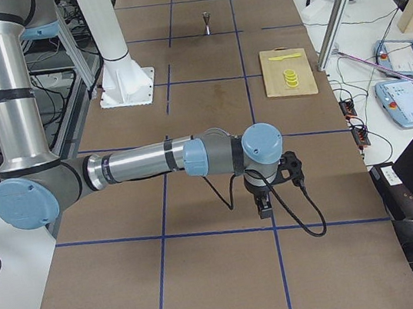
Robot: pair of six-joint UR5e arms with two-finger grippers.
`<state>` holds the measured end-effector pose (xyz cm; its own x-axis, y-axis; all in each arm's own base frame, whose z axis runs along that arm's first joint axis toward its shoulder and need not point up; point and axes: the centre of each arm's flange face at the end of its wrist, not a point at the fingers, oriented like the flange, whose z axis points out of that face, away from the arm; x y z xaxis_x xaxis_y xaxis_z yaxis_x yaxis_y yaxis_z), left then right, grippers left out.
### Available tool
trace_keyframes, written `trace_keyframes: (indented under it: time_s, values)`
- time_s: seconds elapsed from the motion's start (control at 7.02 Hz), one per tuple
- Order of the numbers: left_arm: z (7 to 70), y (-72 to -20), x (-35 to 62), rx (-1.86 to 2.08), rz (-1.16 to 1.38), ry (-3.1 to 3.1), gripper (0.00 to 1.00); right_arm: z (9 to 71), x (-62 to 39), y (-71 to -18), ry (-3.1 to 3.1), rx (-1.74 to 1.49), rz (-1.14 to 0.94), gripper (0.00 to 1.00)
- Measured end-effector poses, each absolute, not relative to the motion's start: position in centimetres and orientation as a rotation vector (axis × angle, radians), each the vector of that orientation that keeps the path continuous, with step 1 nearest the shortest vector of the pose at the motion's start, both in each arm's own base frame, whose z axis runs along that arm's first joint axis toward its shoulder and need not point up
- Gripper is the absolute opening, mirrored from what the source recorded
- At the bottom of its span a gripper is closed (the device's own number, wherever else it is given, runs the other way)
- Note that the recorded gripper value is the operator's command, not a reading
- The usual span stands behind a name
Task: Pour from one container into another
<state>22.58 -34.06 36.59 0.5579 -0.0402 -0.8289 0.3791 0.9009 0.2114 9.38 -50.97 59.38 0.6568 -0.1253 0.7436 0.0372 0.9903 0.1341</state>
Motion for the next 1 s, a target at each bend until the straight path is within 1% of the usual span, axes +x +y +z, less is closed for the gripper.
trace_keyframes:
  time_s: [0.57, 0.85, 1.0]
  values:
    - [37.8, -28.6, 30.5, 0.423, -0.375, 0.792, 0.99, 57.5, 9.1, -50.7, -0.888, 0.113, -0.039, 1.0]
    - [38.9, -25.6, 34.6, 0.47, -0.477, 0.704, 0.99, 56.8, 9.0, -50.6, -0.892, 0.122, -0.036, 1.0]
    - [39.5, -25.3, 35.8, 0.525, -0.514, 0.668, 0.99, 56.7, 9.0, -50.6, -0.892, 0.123, -0.036, 1.0]
